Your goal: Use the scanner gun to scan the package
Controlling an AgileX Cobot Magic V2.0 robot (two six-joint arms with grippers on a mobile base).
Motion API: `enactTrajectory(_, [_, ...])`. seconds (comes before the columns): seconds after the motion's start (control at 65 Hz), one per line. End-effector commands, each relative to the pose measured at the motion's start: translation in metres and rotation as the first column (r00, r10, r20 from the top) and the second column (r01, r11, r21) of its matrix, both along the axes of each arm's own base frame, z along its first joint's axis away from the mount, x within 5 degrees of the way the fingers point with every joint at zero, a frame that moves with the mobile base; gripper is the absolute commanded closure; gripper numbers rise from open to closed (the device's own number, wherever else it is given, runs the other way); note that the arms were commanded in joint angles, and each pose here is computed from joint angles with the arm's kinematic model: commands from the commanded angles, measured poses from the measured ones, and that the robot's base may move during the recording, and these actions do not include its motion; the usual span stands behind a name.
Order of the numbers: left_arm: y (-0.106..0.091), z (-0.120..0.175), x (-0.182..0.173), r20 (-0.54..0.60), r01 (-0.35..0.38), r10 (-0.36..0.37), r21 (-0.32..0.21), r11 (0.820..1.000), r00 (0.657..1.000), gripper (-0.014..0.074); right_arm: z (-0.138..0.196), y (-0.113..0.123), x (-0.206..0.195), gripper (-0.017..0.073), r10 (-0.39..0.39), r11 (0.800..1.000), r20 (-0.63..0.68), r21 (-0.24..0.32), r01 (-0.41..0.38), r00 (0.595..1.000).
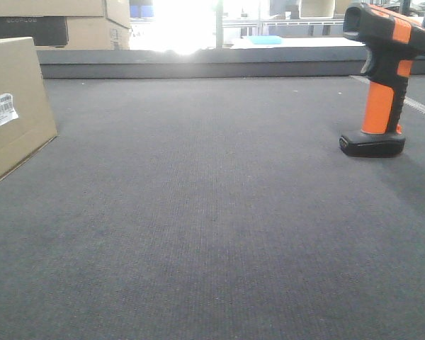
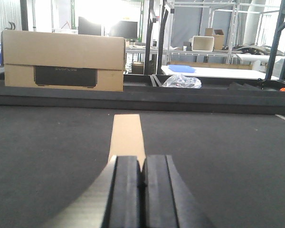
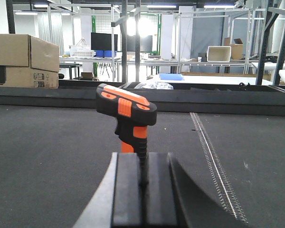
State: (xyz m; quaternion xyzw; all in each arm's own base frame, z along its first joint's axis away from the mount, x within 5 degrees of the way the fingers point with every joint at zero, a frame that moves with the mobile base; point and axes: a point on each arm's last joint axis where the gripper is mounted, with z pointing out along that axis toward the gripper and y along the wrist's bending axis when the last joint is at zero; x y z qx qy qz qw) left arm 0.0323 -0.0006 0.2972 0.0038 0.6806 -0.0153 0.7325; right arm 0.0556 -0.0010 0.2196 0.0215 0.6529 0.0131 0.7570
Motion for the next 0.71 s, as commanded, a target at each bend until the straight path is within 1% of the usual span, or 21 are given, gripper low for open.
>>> enactTrajectory(0.0, [0.0, -0.008, 0.003, 0.035, -0.008, 0.007, 0.021, 1.0, 0.999, 0.0704, 0.002, -0.001, -0.001, 0.0721, -0.009, 1.0, 0.028, 0.001, 0.009, 1.0])
enactTrajectory(0.077, [0.0, -0.026, 0.007, 0.04, -0.006, 0.005, 0.033, 0.999, 0.999, 0.0704, 0.002, -0.001, -0.001, 0.0721, -0.009, 1.0, 0.028, 0.001, 0.009, 1.0])
enactTrajectory(0.092, [0.0, -0.029, 0.008, 0.04, -0.007, 0.005, 0.042, 0.999, 0.999, 0.0704, 0.002, -0.001, -0.001, 0.0721, -0.009, 1.0, 0.028, 0.001, 0.009, 1.0])
enactTrajectory(0.154, [0.0, -0.046, 0.014, 0.001, -0.005, 0.005, 0.044, 0.999, 1.0, 0.0704, 0.002, -0.001, -0.001, 0.0721, -0.009, 1.0, 0.028, 0.001, 0.009, 1.0])
enactTrajectory(0.262, [-0.001, -0.064, 0.019, -0.027, -0.002, 0.003, 0.045, 0.999, 1.0, 0.0704, 0.002, -0.001, -0.001, 0.0721, -0.009, 1.0, 0.03, 0.001, 0.009, 1.0])
enactTrajectory(0.4, [-0.001, -0.083, 0.024, 0.009, 0.0, -0.001, 0.038, 0.999, 1.0, 0.0704, 0.002, -0.001, -0.001, 0.0721, -0.009, 1.0, 0.03, 0.001, 0.009, 1.0])
enactTrajectory(0.462, [-0.001, -0.08, 0.023, 0.055, 0.0, -0.002, 0.033, 0.999, 0.998, 0.0704, 0.002, -0.001, -0.001, 0.0721, -0.009, 1.0, 0.03, 0.001, 0.009, 1.0])
enactTrajectory(0.523, [-0.001, -0.085, 0.024, 0.008, 0.002, -0.002, 0.025, 1.0, 1.0, 0.0704, 0.002, -0.001, -0.001, 0.0721, -0.009, 1.0, 0.03, 0.001, 0.009, 1.0])
enactTrajectory(0.692, [-0.001, -0.085, 0.024, 0.004, 0.002, -0.002, 0.025, 1.0, 1.0, 0.0704, 0.002, -0.001, -0.001, 0.0721, -0.009, 1.0, 0.03, 0.001, 0.009, 1.0])
